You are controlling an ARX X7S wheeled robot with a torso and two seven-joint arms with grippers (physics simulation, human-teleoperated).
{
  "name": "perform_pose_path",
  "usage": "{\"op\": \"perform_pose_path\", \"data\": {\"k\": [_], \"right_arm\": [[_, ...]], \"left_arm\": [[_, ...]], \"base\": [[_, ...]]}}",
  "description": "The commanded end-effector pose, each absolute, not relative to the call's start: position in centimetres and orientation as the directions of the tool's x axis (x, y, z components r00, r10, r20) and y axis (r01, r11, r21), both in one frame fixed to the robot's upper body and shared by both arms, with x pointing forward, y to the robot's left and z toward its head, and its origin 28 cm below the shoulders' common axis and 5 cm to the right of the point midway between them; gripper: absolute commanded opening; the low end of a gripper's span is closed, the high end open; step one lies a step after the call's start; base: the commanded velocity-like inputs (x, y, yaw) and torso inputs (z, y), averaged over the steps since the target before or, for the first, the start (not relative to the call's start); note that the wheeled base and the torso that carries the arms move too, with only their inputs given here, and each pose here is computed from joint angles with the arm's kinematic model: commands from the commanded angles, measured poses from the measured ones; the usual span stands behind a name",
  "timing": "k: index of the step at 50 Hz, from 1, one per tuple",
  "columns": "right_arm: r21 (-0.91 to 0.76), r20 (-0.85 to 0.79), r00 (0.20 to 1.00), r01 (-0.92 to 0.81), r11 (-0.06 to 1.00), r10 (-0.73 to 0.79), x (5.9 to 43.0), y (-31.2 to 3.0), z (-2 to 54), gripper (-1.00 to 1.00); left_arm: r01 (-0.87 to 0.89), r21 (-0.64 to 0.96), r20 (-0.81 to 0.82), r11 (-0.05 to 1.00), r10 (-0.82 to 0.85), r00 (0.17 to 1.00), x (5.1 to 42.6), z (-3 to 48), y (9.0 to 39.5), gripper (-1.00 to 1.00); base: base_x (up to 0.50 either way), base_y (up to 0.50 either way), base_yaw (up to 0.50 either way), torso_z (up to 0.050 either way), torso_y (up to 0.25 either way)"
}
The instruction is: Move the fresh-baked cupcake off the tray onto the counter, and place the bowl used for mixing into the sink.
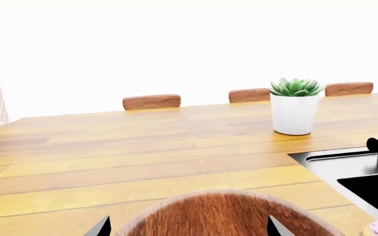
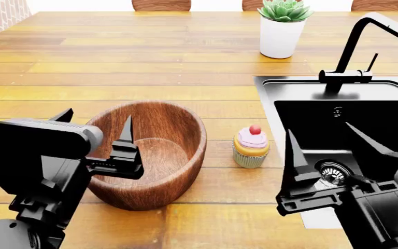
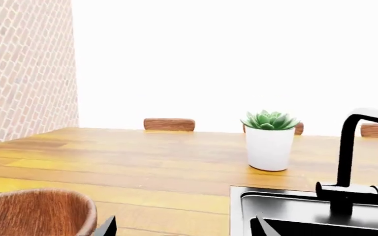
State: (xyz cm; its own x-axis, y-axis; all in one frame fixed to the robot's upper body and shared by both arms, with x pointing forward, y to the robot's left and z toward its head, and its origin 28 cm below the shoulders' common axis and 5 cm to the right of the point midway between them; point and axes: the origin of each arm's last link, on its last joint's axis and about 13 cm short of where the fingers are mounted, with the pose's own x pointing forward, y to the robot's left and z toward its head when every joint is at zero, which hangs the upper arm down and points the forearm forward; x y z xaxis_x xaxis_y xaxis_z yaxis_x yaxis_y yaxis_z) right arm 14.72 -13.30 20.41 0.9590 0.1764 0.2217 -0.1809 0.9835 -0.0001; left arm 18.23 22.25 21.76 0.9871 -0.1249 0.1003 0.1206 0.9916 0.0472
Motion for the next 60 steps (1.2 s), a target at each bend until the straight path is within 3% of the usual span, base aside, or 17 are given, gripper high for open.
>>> {"op": "perform_pose_path", "data": {"k": [1, 4, 9, 22, 39, 54, 60], "right_arm": [[0.064, 0.441, 0.886, -0.190, 0.980, 0.143, 12.7, -12.5, 22.3, 1.00], [0.068, 0.512, 0.849, -0.195, 0.978, 0.134, 12.1, -12.6, 23.2, 1.00], [0.049, 0.570, 0.798, -0.269, 0.962, 0.194, 12.1, -11.3, 23.7, 1.00], [0.075, 0.618, 0.759, -0.317, 0.945, 0.205, 10.2, -11.3, 24.4, 1.00], [0.100, 0.623, 0.763, -0.295, 0.950, 0.172, 9.6, -12.0, 24.0, 1.00], [0.121, 0.597, 0.779, -0.323, 0.939, 0.191, 9.4, -11.5, 23.0, 1.00], [0.143, 0.578, 0.793, -0.329, 0.934, 0.191, 9.4, -11.2, 22.6, 1.00]], "left_arm": [[0.140, 0.068, 0.104, 0.988, -0.147, 0.984, 17.7, 22.6, 22.2, 1.00], [0.165, 0.077, 0.094, 0.983, -0.172, 0.981, 17.6, 22.9, 22.1, 1.00], [0.355, 0.116, -0.019, 0.928, -0.355, 0.934, 16.7, 23.5, 21.4, 1.00], [0.486, 0.105, -0.174, 0.868, -0.465, 0.868, 15.8, 27.4, 20.5, 1.00], [0.417, 0.116, -0.465, 0.901, -0.322, 0.825, 17.7, 29.2, 19.8, 1.00], [0.529, 0.131, -0.587, 0.838, -0.364, 0.723, 19.9, 29.3, 18.1, 1.00], [0.535, 0.133, -0.594, 0.835, -0.364, 0.717, 20.3, 29.4, 17.9, 1.00]], "base": [[0.00, 0.00, 0.00, 0.000, 0.000], [0.00, 0.00, 0.00, 0.000, 0.000], [0.00, 0.00, 0.00, 0.000, 0.000], [0.00, 0.00, 0.00, 0.000, 0.000], [0.00, 0.00, 0.00, 0.000, 0.000], [0.00, 0.00, 0.00, 0.000, 0.000], [0.00, 0.00, 0.00, 0.000, 0.000]]}}
